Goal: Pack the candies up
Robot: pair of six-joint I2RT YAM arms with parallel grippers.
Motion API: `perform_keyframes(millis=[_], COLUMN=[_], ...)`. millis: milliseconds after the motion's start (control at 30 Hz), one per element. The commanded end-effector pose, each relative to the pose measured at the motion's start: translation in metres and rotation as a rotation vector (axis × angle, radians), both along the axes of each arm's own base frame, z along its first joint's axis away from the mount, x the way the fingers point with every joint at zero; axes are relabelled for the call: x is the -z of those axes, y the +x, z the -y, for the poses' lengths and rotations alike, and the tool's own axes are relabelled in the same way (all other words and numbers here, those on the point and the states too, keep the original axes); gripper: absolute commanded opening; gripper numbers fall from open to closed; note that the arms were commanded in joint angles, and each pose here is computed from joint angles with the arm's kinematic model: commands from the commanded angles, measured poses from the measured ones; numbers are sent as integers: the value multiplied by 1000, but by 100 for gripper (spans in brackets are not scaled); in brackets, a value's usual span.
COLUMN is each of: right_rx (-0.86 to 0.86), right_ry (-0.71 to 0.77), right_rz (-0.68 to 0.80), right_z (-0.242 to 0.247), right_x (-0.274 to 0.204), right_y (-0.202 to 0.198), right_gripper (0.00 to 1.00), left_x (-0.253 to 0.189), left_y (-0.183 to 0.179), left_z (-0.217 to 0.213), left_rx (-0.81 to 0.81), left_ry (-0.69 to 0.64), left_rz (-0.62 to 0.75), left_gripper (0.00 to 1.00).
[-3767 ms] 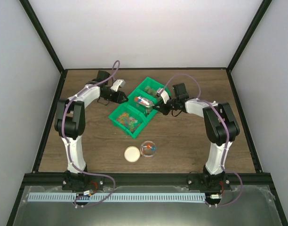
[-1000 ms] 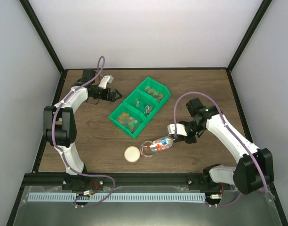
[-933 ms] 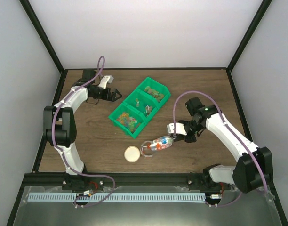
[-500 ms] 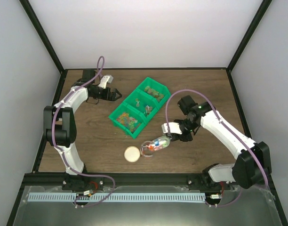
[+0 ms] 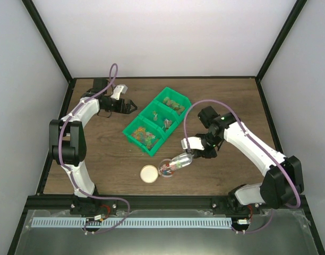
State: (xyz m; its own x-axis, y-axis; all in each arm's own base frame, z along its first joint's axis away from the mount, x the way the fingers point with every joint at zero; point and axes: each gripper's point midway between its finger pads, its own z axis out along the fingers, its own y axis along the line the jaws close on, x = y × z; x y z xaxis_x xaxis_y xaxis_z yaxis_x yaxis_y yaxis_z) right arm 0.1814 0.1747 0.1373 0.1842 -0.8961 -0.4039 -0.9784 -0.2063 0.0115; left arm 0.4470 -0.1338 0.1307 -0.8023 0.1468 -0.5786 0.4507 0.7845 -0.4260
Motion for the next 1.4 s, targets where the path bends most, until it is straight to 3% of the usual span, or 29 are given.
perform_keyframes(millis=[0, 533, 700, 867, 967, 1167, 1367], right_rx=[-17, 30, 259, 543, 595, 568, 587], right_ry=[-1, -18, 106, 122, 99, 9, -107], right_rz=[26, 47, 7, -137, -204, -203, -204], right_z=[-4, -8, -46, -80, -98, -126, -133], right_x=[-16, -27, -66, -75, -70, -51, -23], right_y=[2, 10, 50, 102, 109, 99, 94], right_gripper=[1, 1, 1, 1, 1, 1, 1], left_x=[-3, -15, -17, -11, -5, 3, 22], left_y=[1, 2, -9, -16, -20, -28, -37], left_z=[0, -7, -9, -14, -15, -15, -15], left_rx=[-15, -35, -5, -9, -7, -8, -16], left_ry=[7, 59, 84, 119, 131, 141, 154], left_rz=[13, 54, 63, 36, 19, -1, -54], left_gripper=[100, 100, 100, 100, 100, 100, 92])
